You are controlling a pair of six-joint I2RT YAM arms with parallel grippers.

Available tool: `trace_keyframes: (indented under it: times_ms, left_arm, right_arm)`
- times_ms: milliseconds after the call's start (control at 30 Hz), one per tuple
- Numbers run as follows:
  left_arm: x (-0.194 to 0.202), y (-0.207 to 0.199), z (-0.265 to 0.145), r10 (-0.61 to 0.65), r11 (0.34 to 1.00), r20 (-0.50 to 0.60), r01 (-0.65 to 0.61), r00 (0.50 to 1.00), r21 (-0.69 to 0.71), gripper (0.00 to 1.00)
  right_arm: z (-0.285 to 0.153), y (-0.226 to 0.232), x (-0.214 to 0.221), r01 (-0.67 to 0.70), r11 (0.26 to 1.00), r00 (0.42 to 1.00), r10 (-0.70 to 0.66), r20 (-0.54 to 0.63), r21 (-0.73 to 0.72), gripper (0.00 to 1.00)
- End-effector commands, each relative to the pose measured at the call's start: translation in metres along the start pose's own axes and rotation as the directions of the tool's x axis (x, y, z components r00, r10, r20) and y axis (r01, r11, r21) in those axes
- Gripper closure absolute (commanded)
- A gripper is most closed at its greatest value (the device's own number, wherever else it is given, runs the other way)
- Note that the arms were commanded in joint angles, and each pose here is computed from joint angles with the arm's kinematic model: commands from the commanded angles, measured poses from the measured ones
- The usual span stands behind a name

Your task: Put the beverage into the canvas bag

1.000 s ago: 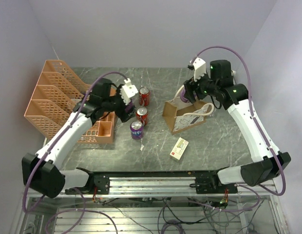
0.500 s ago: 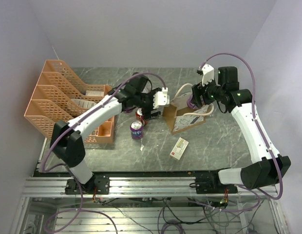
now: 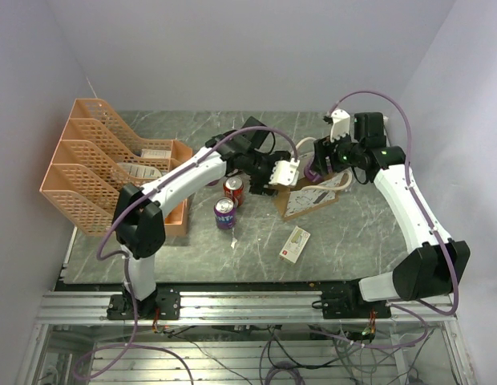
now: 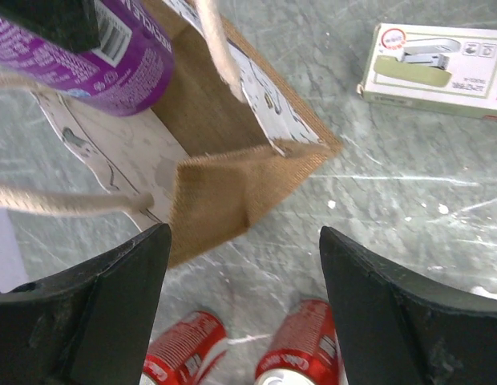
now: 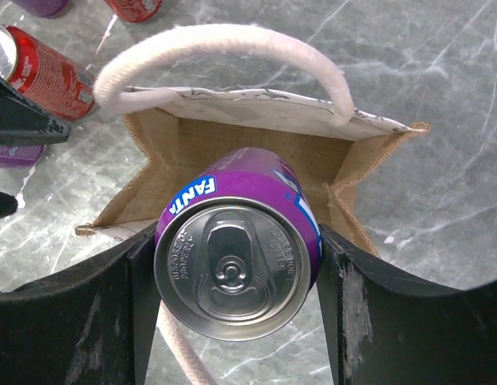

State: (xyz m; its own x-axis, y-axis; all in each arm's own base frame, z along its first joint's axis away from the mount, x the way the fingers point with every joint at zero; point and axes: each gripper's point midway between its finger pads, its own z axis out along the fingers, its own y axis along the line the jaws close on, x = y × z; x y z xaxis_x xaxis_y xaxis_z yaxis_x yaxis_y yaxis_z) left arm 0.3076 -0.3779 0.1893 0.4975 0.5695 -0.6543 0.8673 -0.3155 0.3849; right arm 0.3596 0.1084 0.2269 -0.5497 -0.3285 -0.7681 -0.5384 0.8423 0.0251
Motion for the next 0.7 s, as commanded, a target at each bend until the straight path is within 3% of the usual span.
trace_keyframes:
  times_ms: [0,533,667]
  left_arm:
    - [-0.01,0.015,0.014,0.094,0.996,0.01,-0.094,0.996,0.008,0.15]
    - [0.004,0.038,0.068,0.24,0.971,-0.106,-0.237,0.965,0.041,0.16]
    - [0.016,0.028,0.078,0.24,0.969,-0.13,-0.231,0.962,0.082,0.23]
  right_arm:
    - [-0.004,-0.01,-0.029,-0.04,0.999,0.991,0.04,0.13,-0.001,0.8]
    - [-0.001,-0.014,-0.012,-0.097,0.995,0.986,0.099,0.131,-0.026,0.8]
    - [-0.003,-0.019,-0.011,-0.107,0.994,0.984,0.106,0.144,-0.002,0.8]
